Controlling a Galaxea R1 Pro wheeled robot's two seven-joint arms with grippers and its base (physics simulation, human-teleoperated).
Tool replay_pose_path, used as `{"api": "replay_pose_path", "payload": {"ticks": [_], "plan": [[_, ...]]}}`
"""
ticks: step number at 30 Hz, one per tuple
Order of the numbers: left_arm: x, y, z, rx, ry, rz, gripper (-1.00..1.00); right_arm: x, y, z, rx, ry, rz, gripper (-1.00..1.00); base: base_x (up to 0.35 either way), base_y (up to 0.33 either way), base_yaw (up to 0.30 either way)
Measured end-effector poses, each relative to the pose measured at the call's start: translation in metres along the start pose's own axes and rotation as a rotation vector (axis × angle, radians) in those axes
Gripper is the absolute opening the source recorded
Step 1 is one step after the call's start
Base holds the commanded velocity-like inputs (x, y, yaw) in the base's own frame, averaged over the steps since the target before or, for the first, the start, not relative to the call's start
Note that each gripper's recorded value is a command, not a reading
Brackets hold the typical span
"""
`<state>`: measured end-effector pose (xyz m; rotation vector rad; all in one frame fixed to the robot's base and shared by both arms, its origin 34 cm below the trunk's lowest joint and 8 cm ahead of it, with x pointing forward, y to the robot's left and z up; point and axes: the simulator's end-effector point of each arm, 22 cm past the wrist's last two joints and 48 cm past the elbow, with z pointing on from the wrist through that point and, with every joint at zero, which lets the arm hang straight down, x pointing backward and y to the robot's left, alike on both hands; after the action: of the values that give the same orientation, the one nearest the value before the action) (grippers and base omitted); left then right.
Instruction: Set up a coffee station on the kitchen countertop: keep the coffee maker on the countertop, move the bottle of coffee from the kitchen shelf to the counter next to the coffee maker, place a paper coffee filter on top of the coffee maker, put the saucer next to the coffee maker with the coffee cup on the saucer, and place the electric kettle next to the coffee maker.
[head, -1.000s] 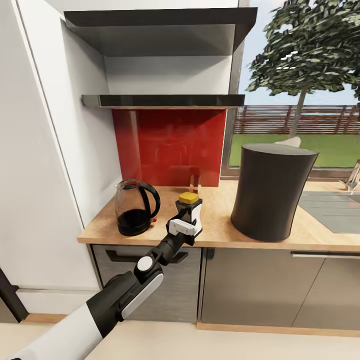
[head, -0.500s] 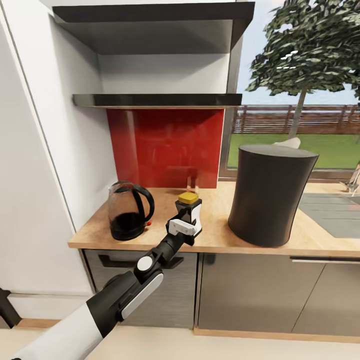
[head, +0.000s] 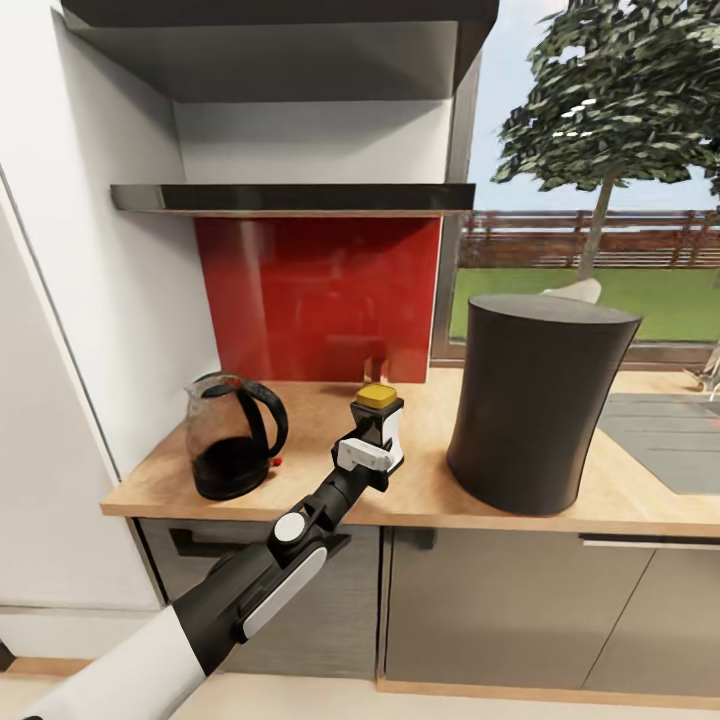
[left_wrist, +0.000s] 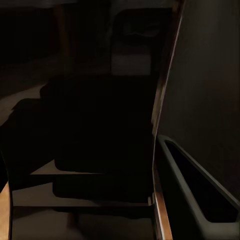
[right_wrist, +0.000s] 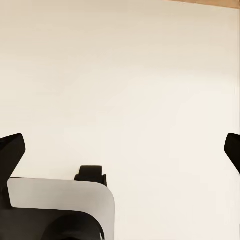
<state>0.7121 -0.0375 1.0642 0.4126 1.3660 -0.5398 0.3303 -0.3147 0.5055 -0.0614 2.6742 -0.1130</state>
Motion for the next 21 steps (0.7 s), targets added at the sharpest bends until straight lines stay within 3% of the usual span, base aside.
{"api": "replay_pose_path", "payload": {"ticks": [21], "plan": [[0.014, 0.007, -0.001, -0.012, 0.03, 0.004, -1.0, 0.0, 0.0, 0.0, 0.0, 0.0, -0.001, 1.0, 0.138, -0.013, 0.0]]}}
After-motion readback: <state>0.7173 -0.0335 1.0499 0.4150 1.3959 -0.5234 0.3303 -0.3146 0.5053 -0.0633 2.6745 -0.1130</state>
